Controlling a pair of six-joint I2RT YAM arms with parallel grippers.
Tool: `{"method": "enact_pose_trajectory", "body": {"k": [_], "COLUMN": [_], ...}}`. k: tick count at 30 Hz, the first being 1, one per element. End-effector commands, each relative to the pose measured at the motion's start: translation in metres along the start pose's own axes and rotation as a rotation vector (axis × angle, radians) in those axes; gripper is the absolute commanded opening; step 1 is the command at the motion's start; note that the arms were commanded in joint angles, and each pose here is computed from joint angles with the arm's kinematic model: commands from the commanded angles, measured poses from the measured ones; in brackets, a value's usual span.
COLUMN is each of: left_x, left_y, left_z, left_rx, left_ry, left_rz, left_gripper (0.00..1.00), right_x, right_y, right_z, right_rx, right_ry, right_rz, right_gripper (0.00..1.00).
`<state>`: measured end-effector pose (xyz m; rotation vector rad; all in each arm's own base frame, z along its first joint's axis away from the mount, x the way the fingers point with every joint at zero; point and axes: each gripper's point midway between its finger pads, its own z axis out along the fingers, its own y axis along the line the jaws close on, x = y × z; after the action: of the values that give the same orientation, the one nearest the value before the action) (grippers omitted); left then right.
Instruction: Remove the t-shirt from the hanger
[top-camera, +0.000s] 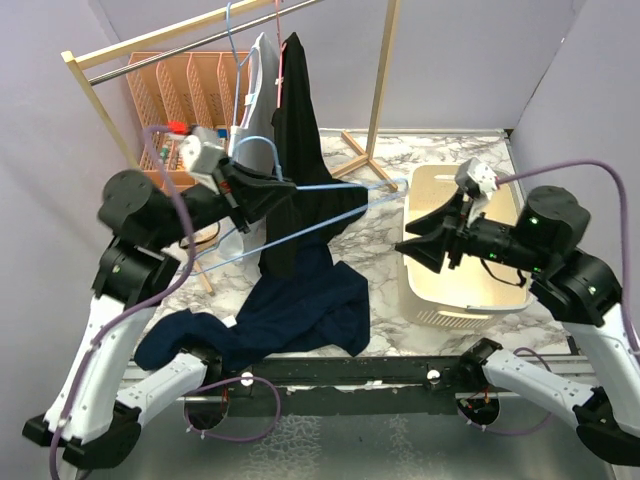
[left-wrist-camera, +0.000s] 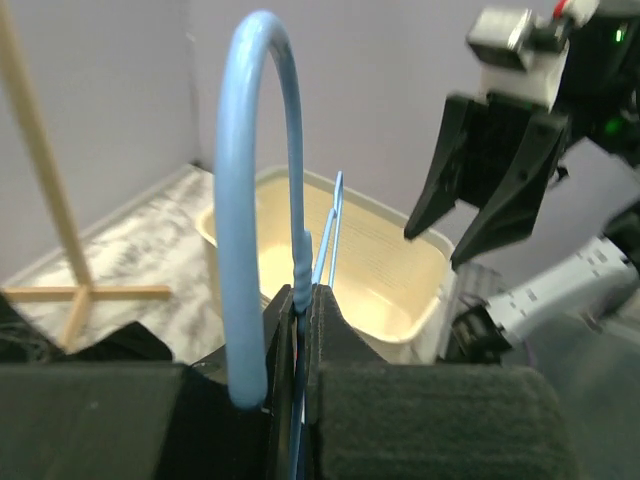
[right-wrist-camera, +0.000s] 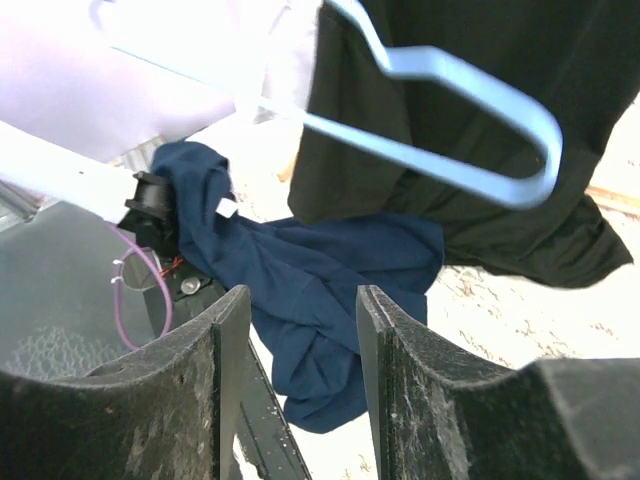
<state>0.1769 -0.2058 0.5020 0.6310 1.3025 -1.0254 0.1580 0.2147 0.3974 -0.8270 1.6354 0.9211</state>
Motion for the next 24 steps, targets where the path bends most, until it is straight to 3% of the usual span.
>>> {"method": "enact_pose_trajectory", "body": {"k": [1, 8, 15, 24], "left_x": [0.025, 0.048, 0.04, 0.037], "left_y": [-0.04, -0.066, -0.073, -0.072], "left_z": [0.002, -0.01, -0.013, -0.011], "left_rx": [0.318, 0.539, 0.57, 0.554], "left_ry": [0.112, 0.15, 0.112, 0.099], "left_rz": [-0.016, -0.077, -0.081, -0.082], "left_gripper": [0.0, 0.0, 0.0, 0.0], "right_x": [-0.015, -0.029, -0.005, 0.0], "right_y": [0.032, 0.057, 0.06, 0.064], "right_z": [-0.026, -0.043, -0.019, -0.007], "right_rx": [-0.116, -0.208, -0.329, -0.401], "right_ry": [-0.044, -0.095, 0.003, 0.011], "right_rz": [-0.055, -0.093, -0.042, -0.005], "right_gripper": [0.48, 0.51, 0.52, 0.52]}}
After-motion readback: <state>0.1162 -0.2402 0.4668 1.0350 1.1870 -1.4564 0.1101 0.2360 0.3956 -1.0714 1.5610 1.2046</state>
